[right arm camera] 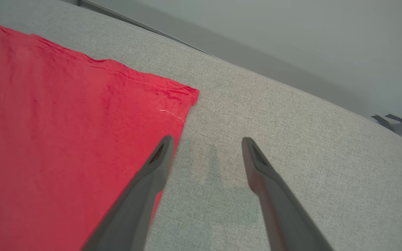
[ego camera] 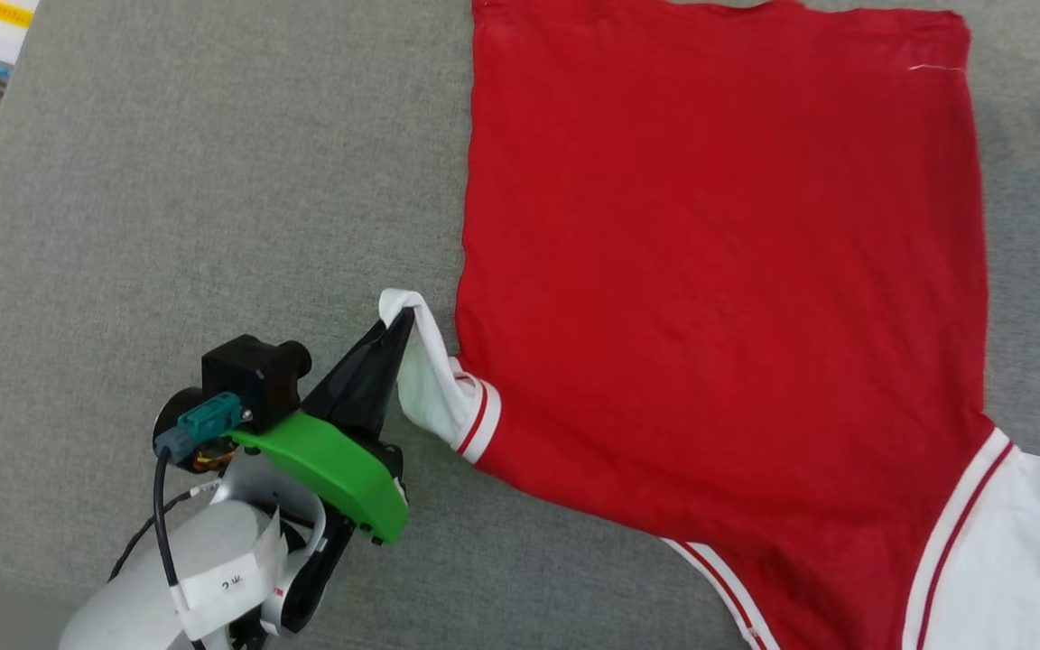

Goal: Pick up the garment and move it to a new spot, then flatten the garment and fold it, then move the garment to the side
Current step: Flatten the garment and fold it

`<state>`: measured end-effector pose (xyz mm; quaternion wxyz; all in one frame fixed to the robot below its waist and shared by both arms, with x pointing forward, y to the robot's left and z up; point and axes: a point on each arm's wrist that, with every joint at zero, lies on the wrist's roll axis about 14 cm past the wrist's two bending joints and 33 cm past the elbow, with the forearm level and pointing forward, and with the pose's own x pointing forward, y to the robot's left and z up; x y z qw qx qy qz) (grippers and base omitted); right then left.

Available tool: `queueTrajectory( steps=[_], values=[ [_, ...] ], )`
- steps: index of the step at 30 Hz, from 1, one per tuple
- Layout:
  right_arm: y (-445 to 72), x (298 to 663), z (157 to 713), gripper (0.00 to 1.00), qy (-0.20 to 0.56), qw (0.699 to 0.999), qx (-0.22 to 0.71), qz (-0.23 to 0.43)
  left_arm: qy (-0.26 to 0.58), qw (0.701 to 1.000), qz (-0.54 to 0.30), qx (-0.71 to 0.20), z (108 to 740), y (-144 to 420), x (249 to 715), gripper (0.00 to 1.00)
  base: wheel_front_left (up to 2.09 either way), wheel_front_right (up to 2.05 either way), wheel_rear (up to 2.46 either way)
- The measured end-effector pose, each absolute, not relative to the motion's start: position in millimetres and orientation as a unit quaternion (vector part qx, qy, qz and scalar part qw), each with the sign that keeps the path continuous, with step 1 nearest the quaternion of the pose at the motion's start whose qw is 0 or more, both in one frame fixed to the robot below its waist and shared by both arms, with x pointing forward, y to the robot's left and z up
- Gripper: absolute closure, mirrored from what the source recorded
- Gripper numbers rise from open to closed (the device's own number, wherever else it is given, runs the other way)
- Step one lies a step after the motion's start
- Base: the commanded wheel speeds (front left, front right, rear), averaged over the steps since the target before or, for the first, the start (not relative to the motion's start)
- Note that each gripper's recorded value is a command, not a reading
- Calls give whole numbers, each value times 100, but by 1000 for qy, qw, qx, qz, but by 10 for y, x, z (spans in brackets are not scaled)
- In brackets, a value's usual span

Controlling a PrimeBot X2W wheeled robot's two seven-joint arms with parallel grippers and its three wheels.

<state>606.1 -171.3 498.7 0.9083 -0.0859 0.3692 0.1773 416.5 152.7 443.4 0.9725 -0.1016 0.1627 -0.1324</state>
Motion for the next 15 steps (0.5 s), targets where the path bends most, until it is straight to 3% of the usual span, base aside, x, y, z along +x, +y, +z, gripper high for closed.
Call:
queueTrajectory(
  steps=[8, 15],
  values=[
    [-1446, 6426, 4243, 0, 447, 871, -106, 176, 178, 971, -115, -109, 4183, 1592, 4285, 100, 0, 0, 0],
    [-1245, 6320, 3518, 0, 517, 824, -120, 201, 204, 969, -86, -106, 3932, 1766, 4259, 100, 0, 0, 0]
  ],
)
